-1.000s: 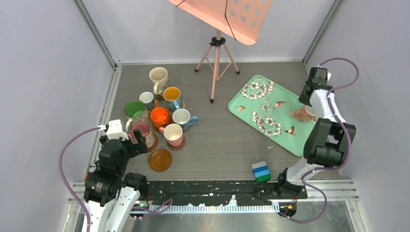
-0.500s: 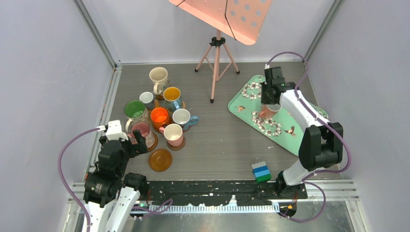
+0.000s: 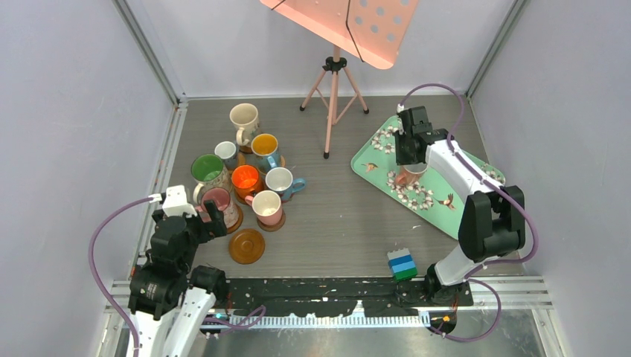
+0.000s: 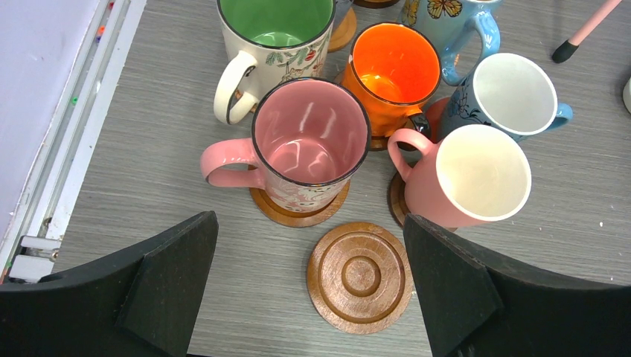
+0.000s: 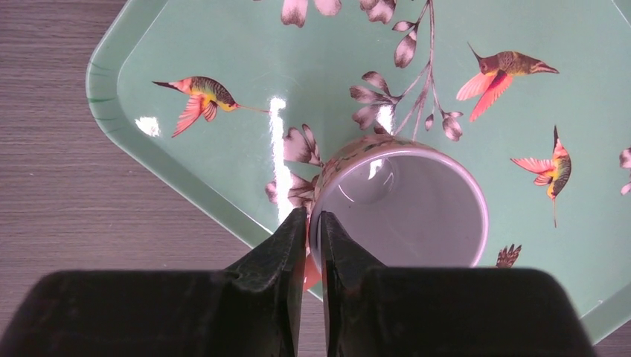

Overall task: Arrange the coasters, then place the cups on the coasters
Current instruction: Pick up the cup from the tray.

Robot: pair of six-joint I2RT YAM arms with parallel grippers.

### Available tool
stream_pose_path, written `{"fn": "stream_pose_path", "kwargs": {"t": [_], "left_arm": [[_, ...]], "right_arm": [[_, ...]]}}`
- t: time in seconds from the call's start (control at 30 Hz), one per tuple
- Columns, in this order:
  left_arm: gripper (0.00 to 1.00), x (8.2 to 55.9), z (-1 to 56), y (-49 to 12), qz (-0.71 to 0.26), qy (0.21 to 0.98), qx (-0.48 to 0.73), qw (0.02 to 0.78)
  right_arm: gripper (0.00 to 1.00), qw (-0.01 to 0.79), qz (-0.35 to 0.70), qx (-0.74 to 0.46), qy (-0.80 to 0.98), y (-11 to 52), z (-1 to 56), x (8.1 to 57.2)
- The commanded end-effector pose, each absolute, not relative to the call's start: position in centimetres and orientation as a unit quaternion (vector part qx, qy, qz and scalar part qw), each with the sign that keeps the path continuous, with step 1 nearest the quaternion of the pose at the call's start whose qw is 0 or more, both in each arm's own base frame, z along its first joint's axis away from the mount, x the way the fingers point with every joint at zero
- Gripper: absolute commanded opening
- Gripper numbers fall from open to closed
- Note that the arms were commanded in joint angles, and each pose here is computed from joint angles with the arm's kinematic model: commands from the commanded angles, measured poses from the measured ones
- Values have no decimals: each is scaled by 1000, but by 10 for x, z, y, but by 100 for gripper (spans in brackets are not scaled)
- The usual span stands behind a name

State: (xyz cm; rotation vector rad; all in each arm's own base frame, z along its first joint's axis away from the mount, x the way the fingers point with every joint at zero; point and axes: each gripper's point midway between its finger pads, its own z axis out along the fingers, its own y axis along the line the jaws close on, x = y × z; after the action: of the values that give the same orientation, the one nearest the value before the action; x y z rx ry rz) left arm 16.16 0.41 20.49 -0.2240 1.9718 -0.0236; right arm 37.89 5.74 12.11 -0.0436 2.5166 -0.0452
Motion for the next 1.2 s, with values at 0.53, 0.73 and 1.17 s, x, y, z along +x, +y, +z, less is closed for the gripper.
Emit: {"fn": "stream_pose_path", "kwargs": {"t": [0.53,0.73,1.17], "left_arm": [[99,163,219,4,-18,818,-100,566],[99,163,218,5,-15,817,-104,566],[99,163,218,6,-15,815,-111,568]], "right_arm": [[5,410,78,-154,895,128,210,364],[5,438,186,-240,846,197,229,314],[5,453,324,-492,669,323,239,178]]}}
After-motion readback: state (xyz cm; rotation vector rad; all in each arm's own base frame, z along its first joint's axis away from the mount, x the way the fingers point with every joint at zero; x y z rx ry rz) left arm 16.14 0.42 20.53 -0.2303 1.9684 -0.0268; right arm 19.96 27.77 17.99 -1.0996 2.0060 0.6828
